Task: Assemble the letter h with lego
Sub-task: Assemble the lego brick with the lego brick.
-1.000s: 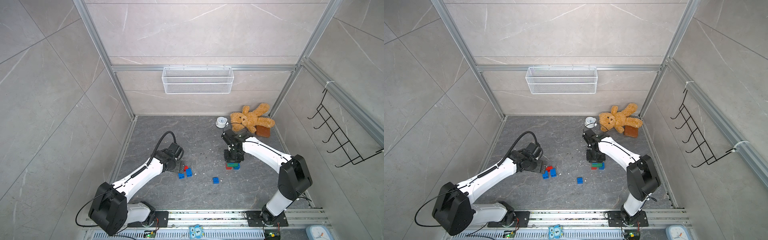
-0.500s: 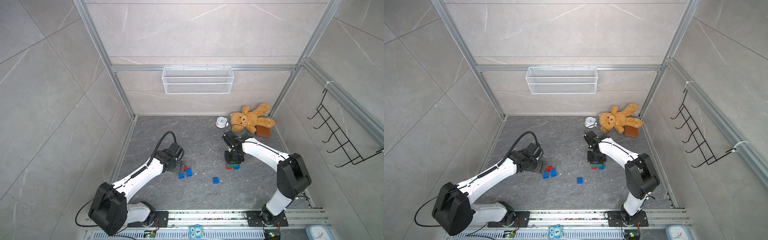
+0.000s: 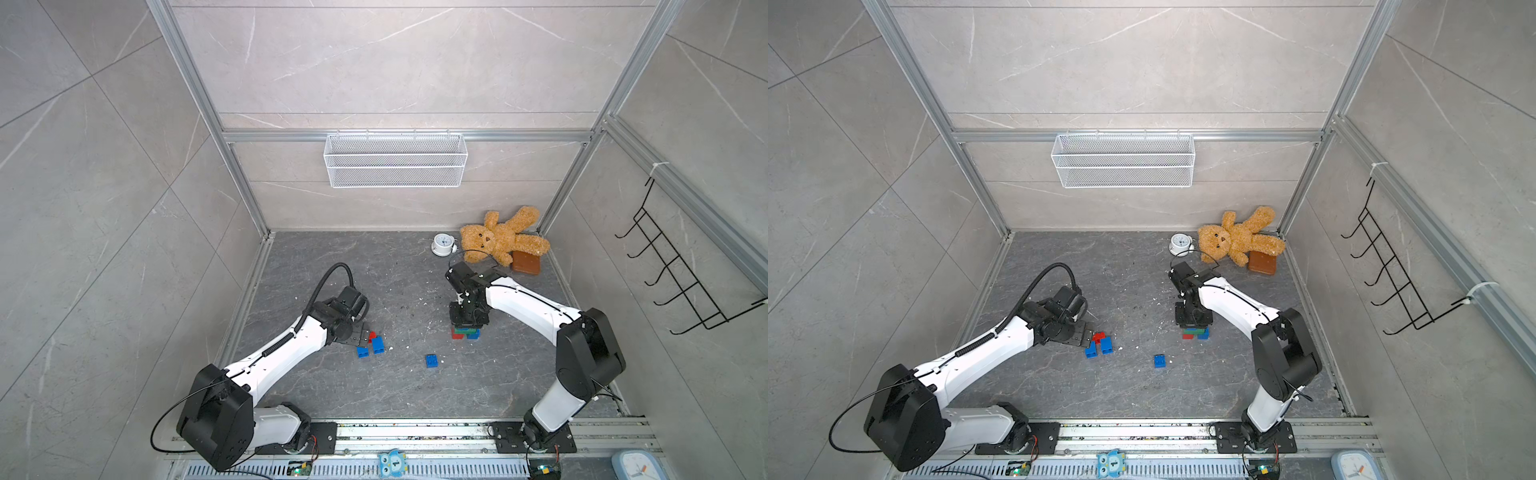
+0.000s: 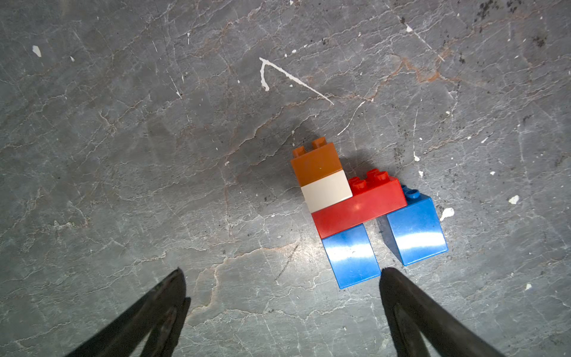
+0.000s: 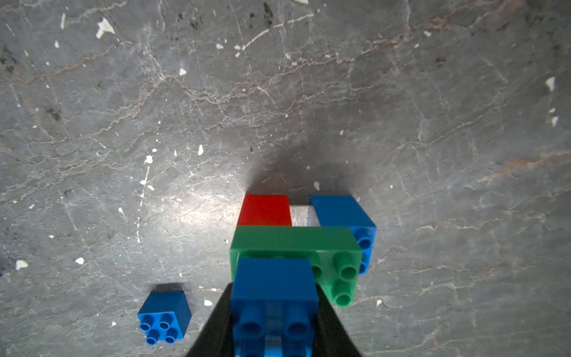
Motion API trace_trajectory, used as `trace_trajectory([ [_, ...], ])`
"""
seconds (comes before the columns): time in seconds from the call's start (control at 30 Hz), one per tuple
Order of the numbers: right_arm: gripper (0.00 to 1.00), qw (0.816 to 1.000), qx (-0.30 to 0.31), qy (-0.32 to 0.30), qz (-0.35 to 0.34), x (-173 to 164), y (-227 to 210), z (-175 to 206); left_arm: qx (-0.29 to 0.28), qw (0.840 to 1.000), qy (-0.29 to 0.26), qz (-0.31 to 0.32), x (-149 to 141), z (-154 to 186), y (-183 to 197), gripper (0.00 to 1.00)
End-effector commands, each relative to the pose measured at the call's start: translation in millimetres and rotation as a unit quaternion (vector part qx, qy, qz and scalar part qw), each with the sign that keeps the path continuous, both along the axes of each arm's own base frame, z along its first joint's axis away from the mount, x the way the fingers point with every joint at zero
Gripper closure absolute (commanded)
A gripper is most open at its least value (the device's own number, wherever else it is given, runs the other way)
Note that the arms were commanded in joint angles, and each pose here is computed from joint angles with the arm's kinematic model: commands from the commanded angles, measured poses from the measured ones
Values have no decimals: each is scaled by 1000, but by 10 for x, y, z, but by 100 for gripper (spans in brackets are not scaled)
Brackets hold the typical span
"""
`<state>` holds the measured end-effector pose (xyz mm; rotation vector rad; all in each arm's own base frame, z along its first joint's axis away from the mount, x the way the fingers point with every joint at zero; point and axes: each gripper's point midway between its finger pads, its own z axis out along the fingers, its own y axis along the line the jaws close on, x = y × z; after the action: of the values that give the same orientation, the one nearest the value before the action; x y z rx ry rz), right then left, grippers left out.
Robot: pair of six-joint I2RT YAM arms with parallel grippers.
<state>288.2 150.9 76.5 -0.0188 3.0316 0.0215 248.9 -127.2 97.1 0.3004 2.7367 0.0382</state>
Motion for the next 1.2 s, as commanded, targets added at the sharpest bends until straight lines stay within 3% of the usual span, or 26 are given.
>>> trace_trajectory([
  [0.0,100,1000,3,18,0,-84,-19,-100,-1,1000,-15,-4,32,135,-8,0],
  [0.4,99,1000,0,17,1,-85,-7,-14,2,1000,-14,-5,34,126,-5,1],
  [0.6,67,1000,3,18,6,-81,25,27,2,1000,-11,-5,36,113,-11,1],
  [0.73,57,1000,2,16,6,-78,26,48,1,1000,-12,-6,36,119,-13,0],
  [1.17,52,1000,-9,7,3,-42,-6,106,2,1000,-12,-6,35,120,-11,0],
])
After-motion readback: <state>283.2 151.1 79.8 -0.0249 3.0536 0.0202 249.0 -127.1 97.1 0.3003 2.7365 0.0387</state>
